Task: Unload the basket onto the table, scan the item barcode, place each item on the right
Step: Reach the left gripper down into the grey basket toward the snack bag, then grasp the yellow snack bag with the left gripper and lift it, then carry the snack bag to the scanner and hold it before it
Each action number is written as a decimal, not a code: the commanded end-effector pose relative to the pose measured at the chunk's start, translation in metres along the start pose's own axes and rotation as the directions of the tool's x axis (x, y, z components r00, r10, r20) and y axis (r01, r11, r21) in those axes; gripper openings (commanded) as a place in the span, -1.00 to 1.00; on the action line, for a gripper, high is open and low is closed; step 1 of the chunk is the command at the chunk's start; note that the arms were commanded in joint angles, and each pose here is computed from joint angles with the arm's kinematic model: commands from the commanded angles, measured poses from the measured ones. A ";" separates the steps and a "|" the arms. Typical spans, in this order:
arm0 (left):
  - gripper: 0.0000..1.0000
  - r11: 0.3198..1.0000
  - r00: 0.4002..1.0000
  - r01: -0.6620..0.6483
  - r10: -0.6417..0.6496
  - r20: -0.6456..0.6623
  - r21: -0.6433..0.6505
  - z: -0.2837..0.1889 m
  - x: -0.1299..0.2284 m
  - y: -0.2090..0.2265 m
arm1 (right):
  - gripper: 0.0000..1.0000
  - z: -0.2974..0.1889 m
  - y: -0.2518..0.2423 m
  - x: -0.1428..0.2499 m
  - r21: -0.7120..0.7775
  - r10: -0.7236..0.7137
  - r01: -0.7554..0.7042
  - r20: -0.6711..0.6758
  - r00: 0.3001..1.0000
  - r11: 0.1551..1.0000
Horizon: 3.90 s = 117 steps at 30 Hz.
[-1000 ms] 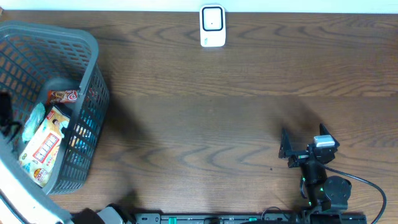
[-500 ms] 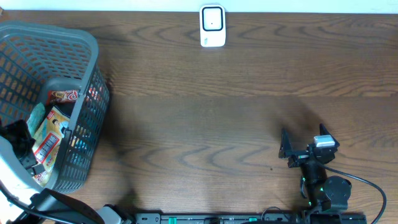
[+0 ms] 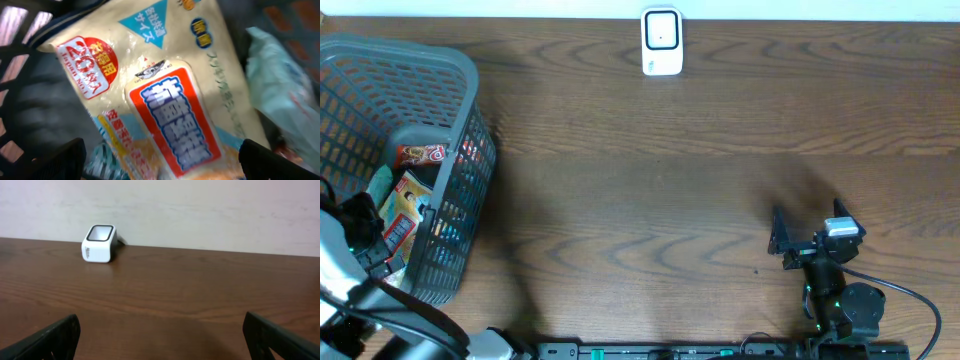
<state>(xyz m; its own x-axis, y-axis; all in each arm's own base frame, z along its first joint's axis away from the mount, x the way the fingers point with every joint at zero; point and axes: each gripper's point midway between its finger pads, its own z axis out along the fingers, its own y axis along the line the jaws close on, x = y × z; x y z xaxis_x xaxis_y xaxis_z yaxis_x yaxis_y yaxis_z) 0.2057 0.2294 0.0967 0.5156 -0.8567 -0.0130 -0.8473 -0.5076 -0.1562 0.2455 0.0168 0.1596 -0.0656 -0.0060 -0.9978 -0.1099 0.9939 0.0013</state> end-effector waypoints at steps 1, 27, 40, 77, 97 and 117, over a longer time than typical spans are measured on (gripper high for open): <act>0.95 0.997 0.999 0.015 -0.019 -0.044 -0.081 0.023 0.007 0.008 | 0.98 0.000 0.003 0.001 -0.008 0.009 -0.009 0.001 1.000 1.000; -0.85 0.962 0.953 -0.265 0.250 -0.169 -0.072 0.037 0.028 -0.001 | 0.99 0.000 0.003 0.001 -0.008 0.009 -0.009 0.001 1.000 1.000; -0.86 0.704 0.929 -0.349 0.347 0.130 0.619 -0.174 0.051 -0.055 | 0.98 0.000 0.003 0.001 -0.008 0.009 -0.009 0.001 1.000 1.000; 0.30 0.971 0.965 -0.220 0.202 -0.169 -0.094 0.063 0.029 -0.004 | 0.99 0.000 0.003 0.001 -0.008 0.009 -0.009 0.001 1.000 1.000; -0.85 0.819 0.884 -0.342 0.446 -0.138 0.460 -0.063 0.069 -0.062 | 0.99 0.000 0.003 0.001 -0.008 0.009 -0.009 0.001 1.000 1.000; -0.86 -0.109 0.527 -0.351 0.798 0.293 0.930 -0.316 0.264 -0.025 | 0.99 0.000 0.003 0.001 -0.008 0.009 -0.009 0.001 1.000 1.000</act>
<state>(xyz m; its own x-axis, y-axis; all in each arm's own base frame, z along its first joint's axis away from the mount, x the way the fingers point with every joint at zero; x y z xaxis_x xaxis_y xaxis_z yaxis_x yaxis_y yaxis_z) 0.3189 0.0291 0.4061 -0.2743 -0.8878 -0.3697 -0.0351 0.3934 -0.9187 0.2455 0.0167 0.1596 -0.0656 -0.0063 -0.9978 -0.1091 0.9940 0.0009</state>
